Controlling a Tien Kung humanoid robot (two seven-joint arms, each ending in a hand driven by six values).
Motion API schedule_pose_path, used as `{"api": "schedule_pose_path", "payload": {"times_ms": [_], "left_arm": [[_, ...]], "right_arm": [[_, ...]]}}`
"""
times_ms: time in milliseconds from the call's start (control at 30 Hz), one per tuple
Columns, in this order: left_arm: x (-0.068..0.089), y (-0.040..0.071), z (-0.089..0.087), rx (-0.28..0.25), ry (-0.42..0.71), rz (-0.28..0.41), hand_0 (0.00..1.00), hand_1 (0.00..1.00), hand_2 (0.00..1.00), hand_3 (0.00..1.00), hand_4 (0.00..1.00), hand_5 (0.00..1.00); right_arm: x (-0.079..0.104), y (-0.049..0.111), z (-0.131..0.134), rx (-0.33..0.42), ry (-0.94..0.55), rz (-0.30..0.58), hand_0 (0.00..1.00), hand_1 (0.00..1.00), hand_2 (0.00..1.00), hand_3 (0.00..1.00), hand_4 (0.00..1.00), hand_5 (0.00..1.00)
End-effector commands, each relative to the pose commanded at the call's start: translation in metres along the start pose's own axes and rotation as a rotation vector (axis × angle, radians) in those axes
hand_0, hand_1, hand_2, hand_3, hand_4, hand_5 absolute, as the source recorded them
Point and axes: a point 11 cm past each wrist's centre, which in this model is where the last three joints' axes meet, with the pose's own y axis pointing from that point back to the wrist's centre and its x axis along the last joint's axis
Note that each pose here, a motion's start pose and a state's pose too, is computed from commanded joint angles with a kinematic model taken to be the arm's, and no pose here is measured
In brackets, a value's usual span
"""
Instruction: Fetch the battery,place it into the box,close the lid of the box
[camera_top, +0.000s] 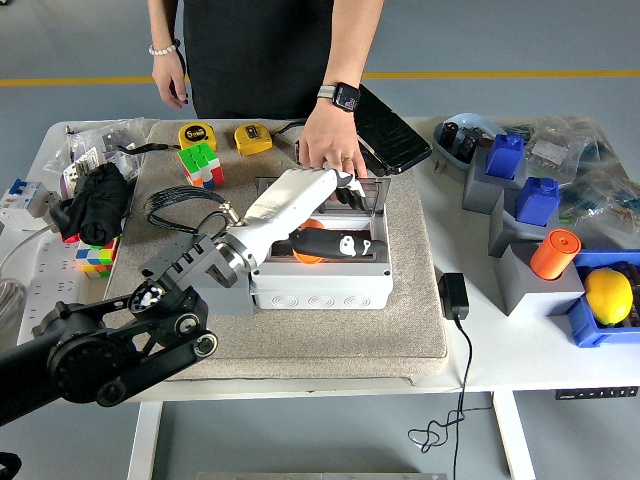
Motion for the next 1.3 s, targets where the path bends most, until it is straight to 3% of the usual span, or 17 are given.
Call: {"api": "schedule_pose_path", "payload": {"times_ms": [167,233,367,400,433,533,767,800,1033,1300], "left_arm": [[0.028,0.023,-0.028,0.064,0.000,0.066,0.237,0.504,0.475,0.471,0.986,0.503],[0.032,0.029,-0.034,0.082,-0.008,0.072,0.239,0.531,0.476,0.469,0.998,0.557],[0.031,0.044,-0.052,0.130,-0.041,0.046,0.239,0.531,0.476,0.469,0.998,0.557],[0.029,0.048,-0.057,0.144,-0.047,0.030,0.240,0.540,0.492,0.398,0.998,0.573],[0.027,0.052,-0.060,0.156,-0.051,0.018,0.240,0.540,0.492,0.398,0.998,0.573],[0.025,0.058,-0.065,0.177,-0.063,-0.004,0.240,0.540,0.492,0.398,0.998,0.573],[0.021,0.057,-0.062,0.202,-0.094,-0.065,0.225,0.536,0.510,0.359,0.998,0.580],[0.020,0.057,-0.062,0.207,-0.099,-0.079,0.203,0.474,0.457,0.379,0.998,0.544],[0.007,0.055,-0.059,0.220,-0.146,-0.192,0.213,0.483,0.472,0.410,0.998,0.540],[-0.001,0.043,-0.047,0.182,-0.139,-0.219,0.211,0.476,0.466,0.431,0.993,0.540]], "right_arm": [[0.002,0.000,-0.001,0.002,-0.004,0.004,0.749,0.708,0.710,0.749,0.998,0.619],[0.002,0.000,0.000,0.000,-0.005,0.005,0.748,0.706,0.709,0.749,0.998,0.619],[0.003,0.000,0.001,0.000,-0.008,0.006,0.748,0.706,0.709,0.749,0.998,0.619],[0.003,0.000,0.000,0.000,-0.008,0.006,0.748,0.706,0.707,0.746,0.998,0.619],[0.002,0.000,0.000,0.001,-0.007,0.006,0.748,0.706,0.707,0.746,0.998,0.619],[0.002,0.000,0.000,0.002,-0.006,0.006,0.748,0.706,0.707,0.746,0.998,0.619],[0.003,0.000,-0.002,0.008,-0.002,0.006,0.748,0.706,0.708,0.744,0.998,0.619],[0.003,0.000,-0.002,0.009,-0.002,0.007,0.746,0.706,0.706,0.743,0.998,0.618],[0.004,0.000,-0.002,0.009,-0.001,0.009,0.749,0.706,0.705,0.742,0.998,0.618],[0.004,0.000,-0.001,0.011,-0.006,0.010,0.746,0.705,0.707,0.741,0.998,0.617]]}}
